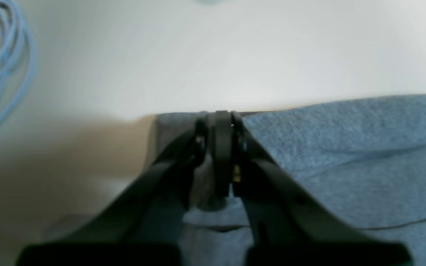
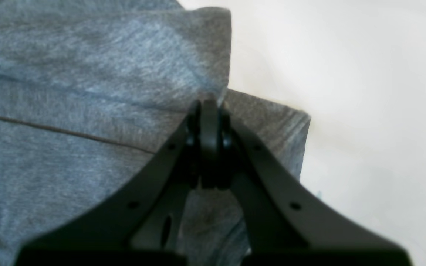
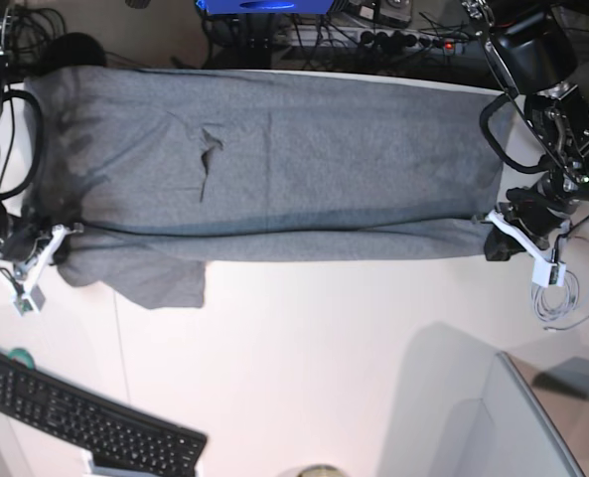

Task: Layout the t-shirt on the table in an organized manner, then fold the t-shirt properly
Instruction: 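Fold the held side edge over toward the collar edge with both grippers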

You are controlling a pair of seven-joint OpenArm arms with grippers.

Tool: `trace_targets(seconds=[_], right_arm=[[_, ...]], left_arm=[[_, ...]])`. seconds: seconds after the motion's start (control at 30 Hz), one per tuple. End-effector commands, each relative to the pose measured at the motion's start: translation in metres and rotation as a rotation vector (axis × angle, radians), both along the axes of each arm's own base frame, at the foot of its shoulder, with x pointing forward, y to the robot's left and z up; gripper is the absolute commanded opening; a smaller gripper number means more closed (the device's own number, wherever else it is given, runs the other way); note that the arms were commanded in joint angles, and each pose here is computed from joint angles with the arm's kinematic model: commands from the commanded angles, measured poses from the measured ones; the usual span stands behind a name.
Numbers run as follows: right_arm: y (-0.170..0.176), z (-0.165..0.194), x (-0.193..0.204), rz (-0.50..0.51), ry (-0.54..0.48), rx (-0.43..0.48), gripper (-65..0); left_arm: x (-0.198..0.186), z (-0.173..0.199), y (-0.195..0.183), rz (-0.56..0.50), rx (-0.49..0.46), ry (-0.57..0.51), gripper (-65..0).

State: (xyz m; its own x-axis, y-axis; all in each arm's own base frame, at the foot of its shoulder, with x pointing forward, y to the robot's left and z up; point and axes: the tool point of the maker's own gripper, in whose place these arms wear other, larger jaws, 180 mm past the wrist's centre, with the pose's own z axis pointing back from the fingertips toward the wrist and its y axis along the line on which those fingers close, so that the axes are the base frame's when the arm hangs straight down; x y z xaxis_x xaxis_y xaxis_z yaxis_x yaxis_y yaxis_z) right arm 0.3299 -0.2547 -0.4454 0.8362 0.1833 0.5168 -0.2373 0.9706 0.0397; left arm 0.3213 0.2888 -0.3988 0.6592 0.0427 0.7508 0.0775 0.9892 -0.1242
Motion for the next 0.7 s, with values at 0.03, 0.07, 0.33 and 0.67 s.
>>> trace_targets(seconds=[0.03, 0.07, 0.33, 0.67], right_arm=[[-0.009, 0.011, 0.006, 0.001, -0.023, -0.016, -64.2], [-0.007, 0.010, 0.004, 0.004, -0.018, -0.015, -64.2], [0.003, 0.015, -0.013, 0.053, -0.005, -0.042, -64.2], [-0.001, -0.002, -0.046, 0.039, 0.055, -0.041, -64.2]], left_arm=[[0.013, 0.020, 0.008, 0.006, 0.016, -0.065, -65.0], [0.012, 0.019, 0.008, 0.006, 0.016, -0.062, -65.0], [-0.001, 0.010, 0.006, 0.000, 0.015, -0.036, -65.0], [-0.034, -0.006, 0.004, -0.033, 0.038, 0.024, -65.0]])
